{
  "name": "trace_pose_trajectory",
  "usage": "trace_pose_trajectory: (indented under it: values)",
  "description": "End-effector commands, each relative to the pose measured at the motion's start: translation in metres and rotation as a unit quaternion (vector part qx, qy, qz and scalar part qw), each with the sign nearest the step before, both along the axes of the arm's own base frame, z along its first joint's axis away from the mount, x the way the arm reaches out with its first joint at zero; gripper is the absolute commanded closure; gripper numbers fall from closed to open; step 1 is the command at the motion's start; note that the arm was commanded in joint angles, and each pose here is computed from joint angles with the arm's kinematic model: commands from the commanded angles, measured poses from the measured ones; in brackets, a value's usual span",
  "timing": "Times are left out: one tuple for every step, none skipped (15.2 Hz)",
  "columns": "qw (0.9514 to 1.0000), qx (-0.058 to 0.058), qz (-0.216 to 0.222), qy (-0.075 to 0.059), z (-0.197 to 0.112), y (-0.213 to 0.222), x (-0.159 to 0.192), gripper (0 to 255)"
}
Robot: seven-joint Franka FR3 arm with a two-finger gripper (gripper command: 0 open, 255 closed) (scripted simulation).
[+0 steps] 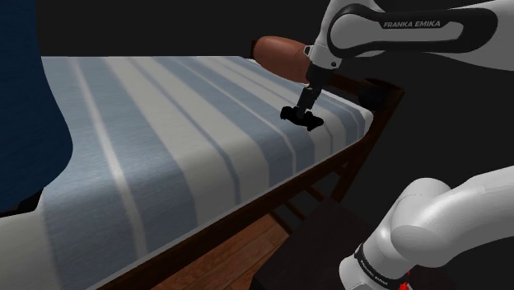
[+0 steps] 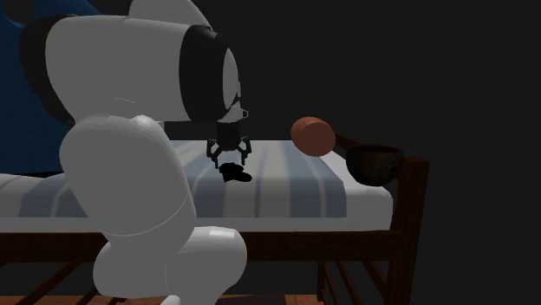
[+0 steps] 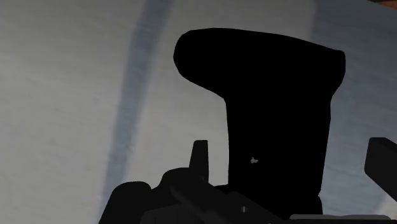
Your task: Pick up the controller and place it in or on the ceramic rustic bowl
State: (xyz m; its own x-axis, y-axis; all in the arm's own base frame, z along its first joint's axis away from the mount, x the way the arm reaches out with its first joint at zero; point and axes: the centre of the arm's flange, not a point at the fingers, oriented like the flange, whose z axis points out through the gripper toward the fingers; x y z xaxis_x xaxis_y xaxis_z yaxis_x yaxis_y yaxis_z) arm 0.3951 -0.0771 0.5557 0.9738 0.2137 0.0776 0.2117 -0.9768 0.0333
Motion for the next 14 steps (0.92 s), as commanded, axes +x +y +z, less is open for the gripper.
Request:
trace_pose_trajectory:
  values:
    - [1.0, 0.0, 0.001, -0.001, -0.01, -0.001, 0.001, 0]
    - [1.0, 0.0, 0.001, -0.001, -0.015, -0.001, 0.002, 0]
    - [1.0, 0.0, 0.001, -0.001, -0.021, -0.001, 0.002, 0]
    - [1.0, 0.0, 0.001, -0.001, -0.024, -0.001, 0.002, 0]
    - [1.0, 0.0, 0.001, -0.001, -0.024, -0.001, 0.003, 0]
    - [1.0, 0.0, 0.001, -0.001, -0.024, -0.001, 0.003, 0]
    - [1.0, 0.0, 0.001, -0.001, -0.024, -0.001, 0.003, 0]
    - [1.0, 0.0, 0.001, -0.001, -0.024, -0.001, 0.003, 0]
    - [1.0, 0.0, 0.001, -0.001, -0.024, -0.001, 0.003, 0]
    - [1.0, 0.0, 0.001, -0.001, -0.024, -0.001, 0.003, 0]
    - [1.0, 0.0, 0.001, -0.001, -0.024, -0.001, 0.003, 0]
    - [1.0, 0.0, 0.001, -0.001, -0.024, -0.001, 0.003, 0]
    - [1.0, 0.0, 0.001, -0.001, -0.024, -0.001, 0.003, 255]
    - [1.0, 0.0, 0.001, -0.001, -0.024, -0.001, 0.003, 255]
